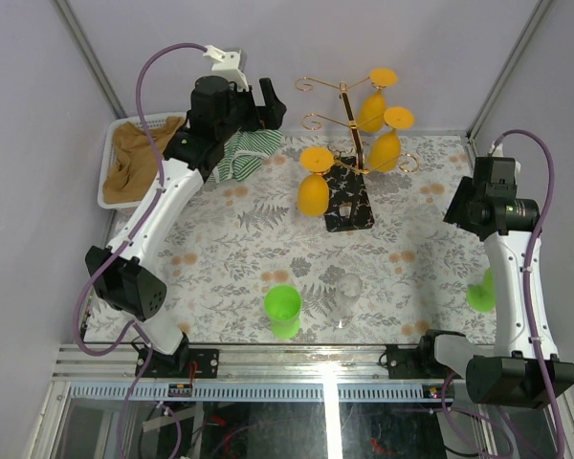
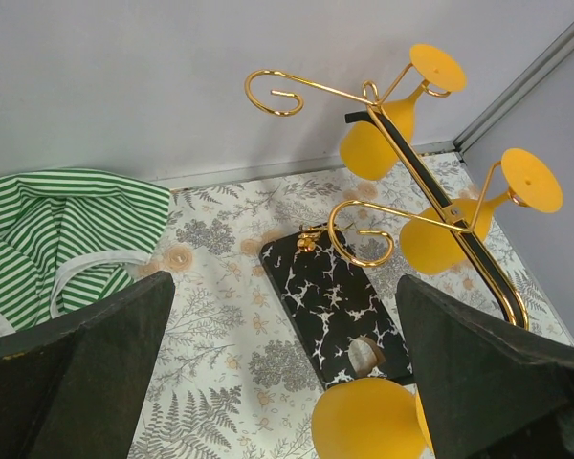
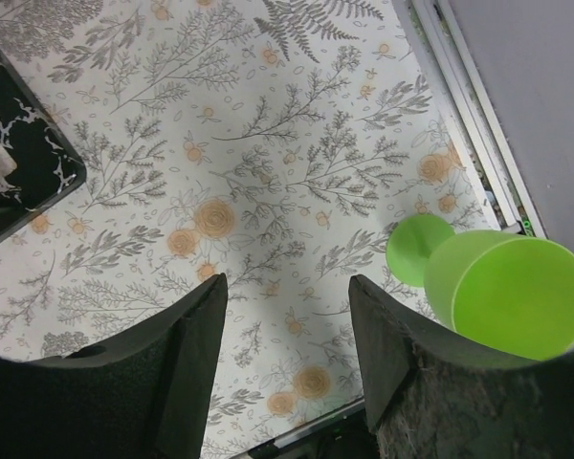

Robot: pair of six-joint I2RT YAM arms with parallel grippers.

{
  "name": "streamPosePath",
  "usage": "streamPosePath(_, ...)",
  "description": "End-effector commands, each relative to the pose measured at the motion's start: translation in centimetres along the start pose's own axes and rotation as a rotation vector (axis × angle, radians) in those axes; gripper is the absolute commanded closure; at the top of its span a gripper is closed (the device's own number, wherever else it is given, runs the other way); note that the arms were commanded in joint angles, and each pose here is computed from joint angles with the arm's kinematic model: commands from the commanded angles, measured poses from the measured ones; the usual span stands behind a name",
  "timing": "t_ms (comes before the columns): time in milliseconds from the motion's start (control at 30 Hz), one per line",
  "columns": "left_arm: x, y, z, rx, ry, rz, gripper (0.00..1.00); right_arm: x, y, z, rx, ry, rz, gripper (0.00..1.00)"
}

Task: Place the wine glass upside down on the wine glass rack
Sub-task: Pick up the wine glass at the corner of the board.

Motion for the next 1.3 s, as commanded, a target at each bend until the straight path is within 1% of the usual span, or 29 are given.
streamPosePath(0, -1.2, -0.6, -0.5, 0.041, -0.002, -0.047, 0.0, -1.3, -0.3, 1.1, -0.054, -0.04, -0.045, 0.39)
streamPosePath(100, -1.3, -0.3, -0.6, 0.046, -0.009, -0.05, 0.0, -1.3, -0.6, 1.0, -0.044, -0.027, -0.039, 0.39)
streamPosePath(233, -1.5, 0.5, -1.7, 0.123, -0.044, -0.066, 0.0, -1.8, -0.4, 0.5, -0.018, -0.013, -0.055, 0.39)
streamPosePath(333, -1.9, 1.1, -2.2, 0.146, -0.05, -0.089, 0.0, -2.4, -0.3, 0.7, -0.029, -0.013, -0.068, 0.39)
streamPosePath(400, -2.0, 1.4, -2.9, 0.192, -0.065, -0.093, 0.0, -2.8, -0.2, 0.8, -0.036, -0.013, -0.076, 0.39)
streamPosePath(467, -1.9, 1.9, -4.1, 0.263, -0.094, -0.087, 0.0, -3.4, 0.2, 1.4, -0.078, -0.004, -0.096, 0.39)
streamPosePath(600, -1.6, 3.1, -5.4, 0.351, -0.145, -0.072, 0.0, -3.9, 1.9, 3.6, -0.24, 0.033, -0.124, 0.43)
streamPosePath(667, -1.4, 3.9, -5.7, 0.377, -0.172, -0.069, 0.0, -3.6, 2.5, 3.6, -0.254, 0.062, -0.131, 0.44)
streamPosePath(767, -1.1, 5.8, -6.4, 0.428, -0.217, -0.073, 0.0, -3.2, 2.9, 2.0, -0.181, 0.085, -0.142, 0.43)
streamPosePath(867, -0.3, 8.1, -8.3, 0.54, -0.262, -0.061, 0.0, -3.2, 2.8, 0.4, -0.083, 0.081, -0.129, 0.43)
streamPosePath(967, 1.0, 9.7, -10.6, 0.642, -0.298, -0.041, 0.0, -3.7, 2.3, 0.1, -0.046, 0.045, -0.115, 0.42)
streamPosePath(1033, 1.7, 10.5, -12.3, 0.704, -0.3, -0.024, 0.0, -4.3, 2.1, 0.6, -0.057, 0.01, -0.118, 0.42)
streamPosePath(1167, 3.2, 11.1, -14.7, 0.796, -0.279, 0.02, 0.0, -6.7, 2.8, 1.5, -0.105, -0.039, -0.191, 0.41)
streamPosePath(1267, 5.0, 11.0, -16.4, 0.851, -0.262, 0.058, 0.0, -8.7, 4.1, 0.7, -0.074, -0.037, -0.257, 0.41)
Point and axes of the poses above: each gripper's point midway between its finger pads, its own y axis back along the fingers, its own z axis along the line the jaws close on, x = y × z, the point moved 1 cm from there along y, back along the fingers, and after that the axes turned 6 degrees about y, right-handed, at the moved point
